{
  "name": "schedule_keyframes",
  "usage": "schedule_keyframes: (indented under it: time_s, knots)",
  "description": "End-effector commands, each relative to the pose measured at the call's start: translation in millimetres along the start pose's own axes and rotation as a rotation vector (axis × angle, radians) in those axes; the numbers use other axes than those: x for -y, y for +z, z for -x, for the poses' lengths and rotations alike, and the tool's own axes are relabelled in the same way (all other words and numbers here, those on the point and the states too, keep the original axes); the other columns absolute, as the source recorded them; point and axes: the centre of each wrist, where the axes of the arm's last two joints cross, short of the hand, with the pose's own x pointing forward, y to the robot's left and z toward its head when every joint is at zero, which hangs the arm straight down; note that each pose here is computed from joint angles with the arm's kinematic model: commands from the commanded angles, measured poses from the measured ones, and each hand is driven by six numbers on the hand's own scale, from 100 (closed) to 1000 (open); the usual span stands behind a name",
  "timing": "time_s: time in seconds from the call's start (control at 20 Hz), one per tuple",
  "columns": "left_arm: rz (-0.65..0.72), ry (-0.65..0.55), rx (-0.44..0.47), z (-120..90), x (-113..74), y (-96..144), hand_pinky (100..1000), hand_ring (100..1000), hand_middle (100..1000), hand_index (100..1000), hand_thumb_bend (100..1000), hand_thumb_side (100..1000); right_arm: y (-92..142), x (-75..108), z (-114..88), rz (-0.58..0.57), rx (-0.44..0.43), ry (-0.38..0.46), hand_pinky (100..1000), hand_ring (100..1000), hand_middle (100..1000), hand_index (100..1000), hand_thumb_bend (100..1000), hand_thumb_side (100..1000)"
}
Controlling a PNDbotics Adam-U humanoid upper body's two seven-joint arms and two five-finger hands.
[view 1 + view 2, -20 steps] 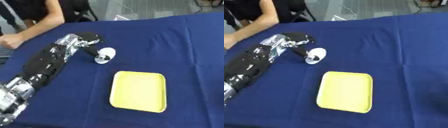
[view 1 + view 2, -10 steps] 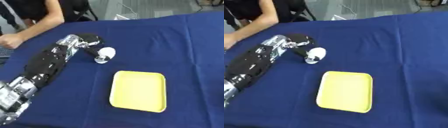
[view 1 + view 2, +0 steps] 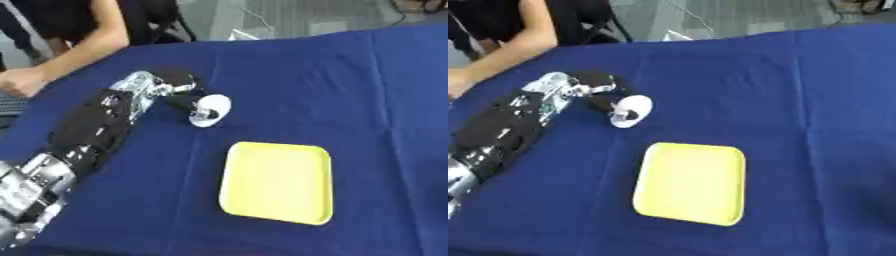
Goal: Pick up objects on the table and place them in the box.
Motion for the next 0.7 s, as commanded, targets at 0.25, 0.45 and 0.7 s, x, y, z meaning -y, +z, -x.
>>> schedule_keyframes:
  time_s: [0.25, 0.45, 0.7]
  knots:
    - [0.012, 0.021, -0.024, 3.5, 4.1, 1.3, 1000, 955, 899, 892, 568, 1000, -3.1, 7.7, -7.2, 0.003, 0.024, 0.025, 678, 680, 868, 962, 100, 865]
    - [0.015, 0.015, -0.02, 1.9, 4.1, 0.2, 1000, 955, 899, 889, 574, 1000, -3.1, 7.5, -7.2, 0.002, 0.024, 0.025, 678, 680, 868, 963, 100, 865]
    - [0.015, -0.009, -0.017, -0.5, 4.2, -1.1, 992, 955, 898, 891, 585, 1000, -3.2, 7.4, -7.1, 0.0, 0.024, 0.024, 678, 680, 868, 963, 100, 865]
